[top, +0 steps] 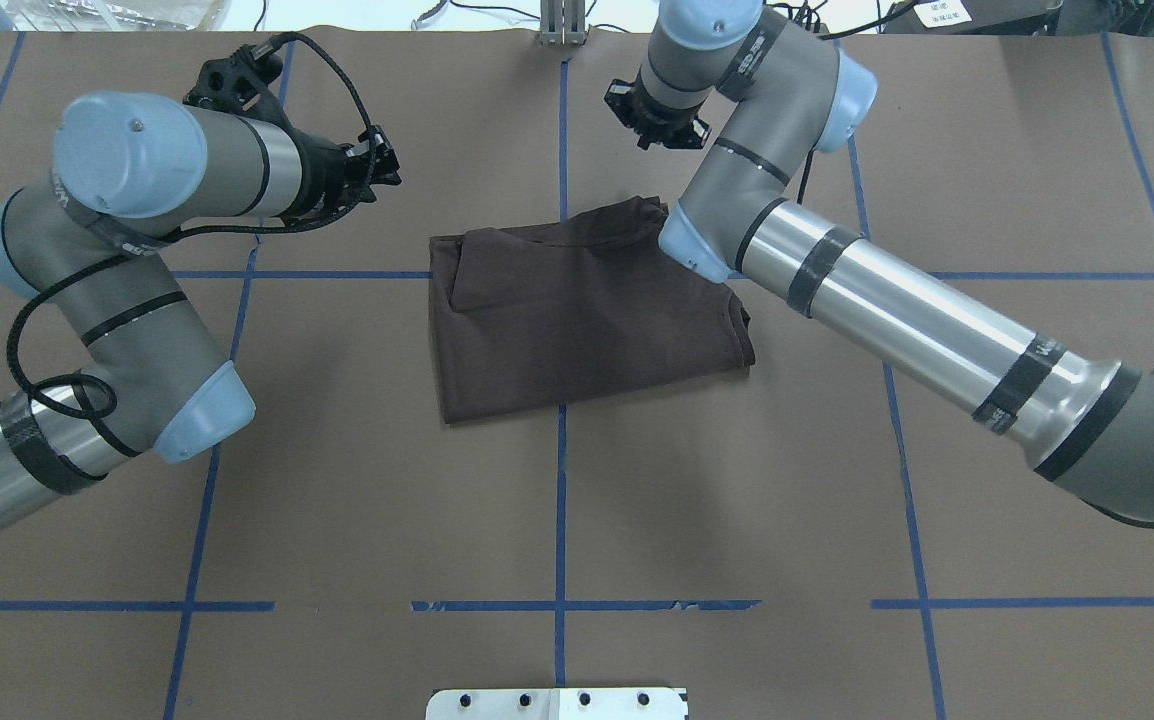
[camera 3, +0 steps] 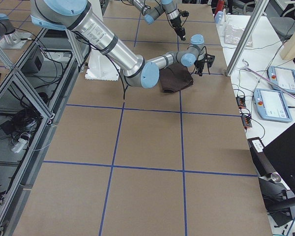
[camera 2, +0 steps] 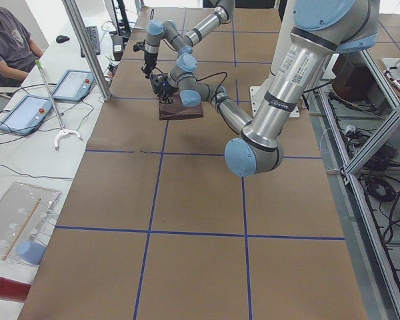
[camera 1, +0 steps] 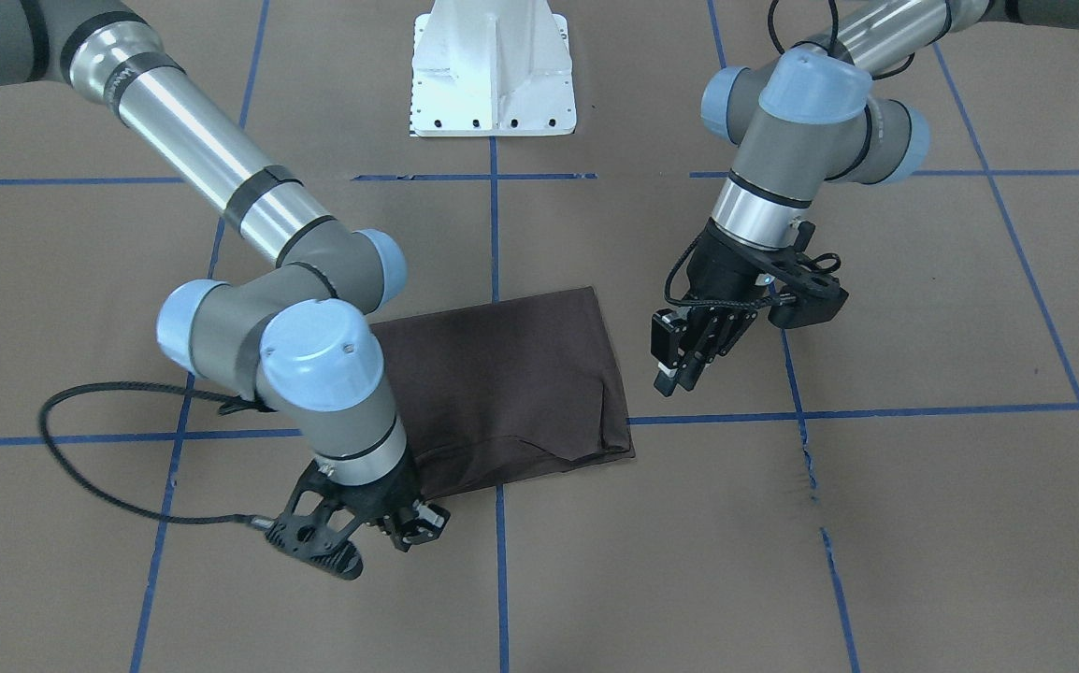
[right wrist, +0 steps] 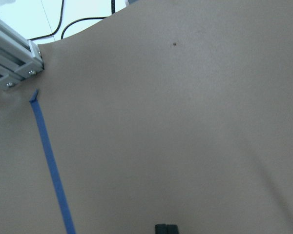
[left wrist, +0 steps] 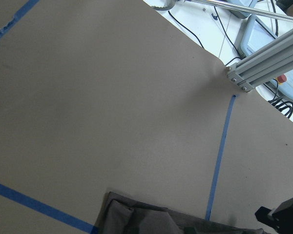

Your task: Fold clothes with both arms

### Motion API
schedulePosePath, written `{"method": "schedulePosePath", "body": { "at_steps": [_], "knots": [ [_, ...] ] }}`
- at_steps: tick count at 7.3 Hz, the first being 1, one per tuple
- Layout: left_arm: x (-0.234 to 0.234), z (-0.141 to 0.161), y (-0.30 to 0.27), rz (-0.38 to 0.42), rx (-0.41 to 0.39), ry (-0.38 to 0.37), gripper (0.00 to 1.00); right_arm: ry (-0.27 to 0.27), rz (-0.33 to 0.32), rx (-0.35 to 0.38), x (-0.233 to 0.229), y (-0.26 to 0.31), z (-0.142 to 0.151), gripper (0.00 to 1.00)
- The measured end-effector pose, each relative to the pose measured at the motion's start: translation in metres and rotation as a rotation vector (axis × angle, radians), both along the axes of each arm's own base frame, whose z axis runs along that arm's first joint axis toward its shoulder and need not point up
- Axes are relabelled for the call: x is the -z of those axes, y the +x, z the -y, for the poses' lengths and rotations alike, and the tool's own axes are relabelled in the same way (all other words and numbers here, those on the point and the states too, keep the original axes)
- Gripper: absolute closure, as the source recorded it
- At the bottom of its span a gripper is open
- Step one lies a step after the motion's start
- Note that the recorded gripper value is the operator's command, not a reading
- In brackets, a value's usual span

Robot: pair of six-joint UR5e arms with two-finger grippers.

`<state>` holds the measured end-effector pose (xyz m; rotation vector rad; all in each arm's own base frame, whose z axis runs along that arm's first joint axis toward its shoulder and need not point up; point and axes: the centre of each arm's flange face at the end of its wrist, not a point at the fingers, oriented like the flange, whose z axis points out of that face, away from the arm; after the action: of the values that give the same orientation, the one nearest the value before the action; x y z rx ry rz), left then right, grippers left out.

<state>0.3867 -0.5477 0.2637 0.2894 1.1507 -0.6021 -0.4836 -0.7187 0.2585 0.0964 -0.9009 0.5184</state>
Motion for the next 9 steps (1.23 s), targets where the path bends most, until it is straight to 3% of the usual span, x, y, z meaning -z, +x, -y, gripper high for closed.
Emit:
{"method": "schedulePosePath", "body": {
  "at_steps": [2, 5, 6, 7, 8, 9],
  "knots": [
    [-0.050, 0.021, -0.063, 0.109, -0.100, 0.071, 0.59, 0.025, -0.025, 0.085, -0.066, 0.131, 0.011, 1.00],
    [-0.143, 0.045, -0.219, 0.289, -0.267, 0.227, 0.58, 0.096, -0.109, 0.218, -0.166, 0.360, -0.019, 1.00],
    [-0.173, 0.042, -0.275, 0.336, -0.313, 0.263, 0.57, 0.121, -0.146, 0.284, -0.203, 0.417, -0.045, 0.81],
    [-0.198, 0.036, -0.326, 0.376, -0.361, 0.285, 0.50, 0.140, -0.173, 0.341, -0.242, 0.464, -0.081, 0.01],
    [-0.221, 0.029, -0.369, 0.425, -0.421, 0.296, 0.00, 0.148, -0.177, 0.394, -0.281, 0.495, -0.120, 0.00],
    [-0.241, 0.022, -0.398, 0.461, -0.481, 0.273, 0.00, 0.147, -0.167, 0.431, -0.314, 0.514, -0.150, 0.00]
  ]
}}
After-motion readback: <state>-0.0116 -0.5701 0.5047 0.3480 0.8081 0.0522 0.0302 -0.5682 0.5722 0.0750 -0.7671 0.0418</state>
